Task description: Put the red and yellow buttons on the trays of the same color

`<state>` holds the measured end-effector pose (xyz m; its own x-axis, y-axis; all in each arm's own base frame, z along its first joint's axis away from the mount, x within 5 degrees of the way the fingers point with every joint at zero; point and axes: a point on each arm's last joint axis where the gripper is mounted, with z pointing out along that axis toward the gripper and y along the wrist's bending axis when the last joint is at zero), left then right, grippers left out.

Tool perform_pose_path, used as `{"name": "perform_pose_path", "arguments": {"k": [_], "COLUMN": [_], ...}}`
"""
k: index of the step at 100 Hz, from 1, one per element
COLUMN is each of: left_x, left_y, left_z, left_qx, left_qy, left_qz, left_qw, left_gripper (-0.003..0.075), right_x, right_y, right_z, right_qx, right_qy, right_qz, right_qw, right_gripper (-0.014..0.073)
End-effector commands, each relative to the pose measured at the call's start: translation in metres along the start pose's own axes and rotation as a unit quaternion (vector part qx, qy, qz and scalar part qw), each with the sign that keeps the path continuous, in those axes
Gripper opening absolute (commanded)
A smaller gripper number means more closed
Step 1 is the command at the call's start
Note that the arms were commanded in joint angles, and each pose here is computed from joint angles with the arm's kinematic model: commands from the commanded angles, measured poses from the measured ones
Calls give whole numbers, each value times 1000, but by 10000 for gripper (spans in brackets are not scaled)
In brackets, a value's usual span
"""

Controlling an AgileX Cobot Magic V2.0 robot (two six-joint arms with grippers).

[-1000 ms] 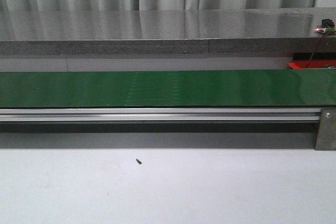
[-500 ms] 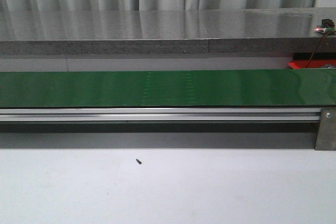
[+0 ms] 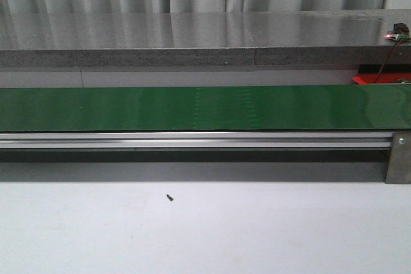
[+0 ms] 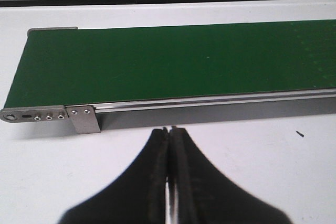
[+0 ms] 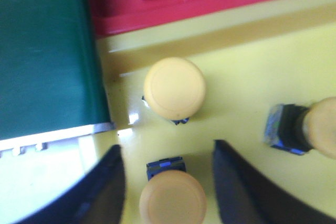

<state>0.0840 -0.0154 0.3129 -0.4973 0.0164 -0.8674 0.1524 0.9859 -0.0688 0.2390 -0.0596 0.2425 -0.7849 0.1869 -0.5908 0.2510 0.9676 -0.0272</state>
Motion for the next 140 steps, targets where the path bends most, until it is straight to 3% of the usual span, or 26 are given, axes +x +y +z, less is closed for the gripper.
{"name": "perform_pose_path", "arguments": {"k": [1,17,46,73,103,140], "left_x": [-14,-14,-14,-14,-14,-14], "left_y": [-1,-1,-1,-1,-1,-1], "left_z": [-4,-4,-4,-4,-4,-4], "left_qx": [4,4,4,4,4,4], "left_qy": [-48,-48,-48,-48,-48,-48], "left_qz": [-7,-7,-7,-7,-7,-7], "left_qw": [999,999,999,999,999,999], "left_gripper": [-20,-20,-20,-20,-20,-20], "right_x": [-10,-10,-1,15,63,114], "right_y": [4,15,31,24,17,7], "right_z": [-29,-66,-113,-156,-159,-174], "right_qx": [-6,-26,-71,-89,-95,-105], "right_qy": [-65,-131,-211,-290,-319,-410], "right_qz": [-25,-43,-70,-49,-43,-29], "right_qw": [998,990,972,952,942,906], "right_gripper": [236,-75,-68,-68,-68,-66]}}
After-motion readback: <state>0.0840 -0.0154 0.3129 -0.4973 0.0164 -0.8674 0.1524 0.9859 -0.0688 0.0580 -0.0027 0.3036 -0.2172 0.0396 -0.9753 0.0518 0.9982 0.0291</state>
